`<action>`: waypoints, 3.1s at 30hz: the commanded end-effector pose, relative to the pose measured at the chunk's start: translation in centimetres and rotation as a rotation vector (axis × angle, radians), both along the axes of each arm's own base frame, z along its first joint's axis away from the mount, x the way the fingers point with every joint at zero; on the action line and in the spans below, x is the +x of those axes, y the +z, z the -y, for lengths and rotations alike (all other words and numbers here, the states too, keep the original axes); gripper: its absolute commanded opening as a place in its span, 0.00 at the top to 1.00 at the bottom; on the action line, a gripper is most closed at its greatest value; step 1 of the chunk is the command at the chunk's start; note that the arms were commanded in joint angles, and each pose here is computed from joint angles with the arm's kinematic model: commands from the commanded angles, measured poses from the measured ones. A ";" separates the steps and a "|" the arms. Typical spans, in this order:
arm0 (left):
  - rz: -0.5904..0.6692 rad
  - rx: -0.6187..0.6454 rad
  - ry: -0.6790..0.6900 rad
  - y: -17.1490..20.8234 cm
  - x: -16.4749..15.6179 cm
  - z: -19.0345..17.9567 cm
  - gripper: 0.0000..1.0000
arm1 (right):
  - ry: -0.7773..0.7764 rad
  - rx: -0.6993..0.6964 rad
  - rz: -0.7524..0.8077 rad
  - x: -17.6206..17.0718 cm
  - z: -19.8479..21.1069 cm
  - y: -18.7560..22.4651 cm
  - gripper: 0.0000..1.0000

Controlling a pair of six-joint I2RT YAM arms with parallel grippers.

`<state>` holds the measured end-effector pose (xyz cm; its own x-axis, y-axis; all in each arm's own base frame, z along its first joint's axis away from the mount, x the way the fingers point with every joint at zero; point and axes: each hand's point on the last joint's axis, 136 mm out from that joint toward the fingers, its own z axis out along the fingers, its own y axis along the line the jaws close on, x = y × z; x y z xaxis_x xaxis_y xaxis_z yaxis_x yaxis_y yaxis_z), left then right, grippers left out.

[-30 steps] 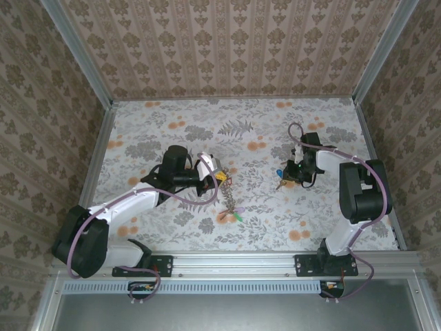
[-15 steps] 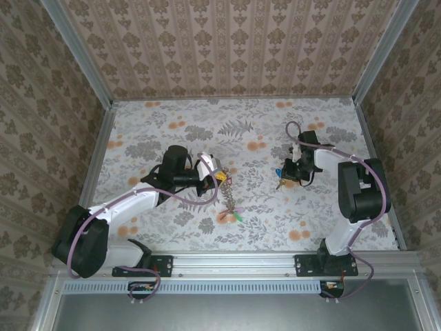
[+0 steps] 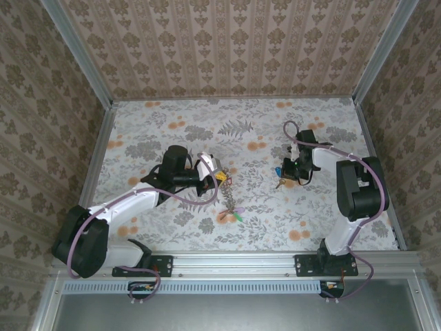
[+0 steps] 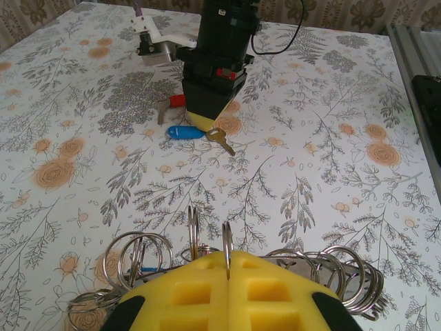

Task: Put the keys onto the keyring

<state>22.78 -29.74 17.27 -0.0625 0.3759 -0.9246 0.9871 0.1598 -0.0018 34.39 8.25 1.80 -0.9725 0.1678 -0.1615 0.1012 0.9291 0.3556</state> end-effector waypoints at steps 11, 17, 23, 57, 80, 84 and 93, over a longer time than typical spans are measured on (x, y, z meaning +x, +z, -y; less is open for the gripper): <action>0.073 -0.059 -0.021 2.6 0.6 0.7 1.00 | 0.272 0.178 0.405 -2.3 -4.1 11.0 0.92; 0.069 -0.064 -0.032 2.7 0.6 0.9 1.00 | 0.484 0.177 0.593 -3.7 -7.1 13.2 0.92; 0.066 -0.061 -0.032 2.5 0.4 0.8 1.00 | 0.438 0.171 0.208 -4.9 -7.7 8.0 0.93; 0.069 -0.048 -0.026 2.2 0.2 0.5 1.00 | 0.414 -0.044 -0.015 -4.4 -8.0 1.6 0.66; 0.071 -0.049 -0.024 2.4 0.2 0.3 1.00 | 0.472 -0.225 0.008 -4.6 -7.2 1.2 0.85; 0.069 -0.048 -0.024 2.3 0.2 0.3 1.00 | 0.470 -0.211 0.008 -4.6 -7.4 1.1 0.88; 0.067 -0.046 -0.027 2.4 0.2 0.4 1.00 | 0.466 -0.171 0.002 -4.5 -8.0 1.0 0.85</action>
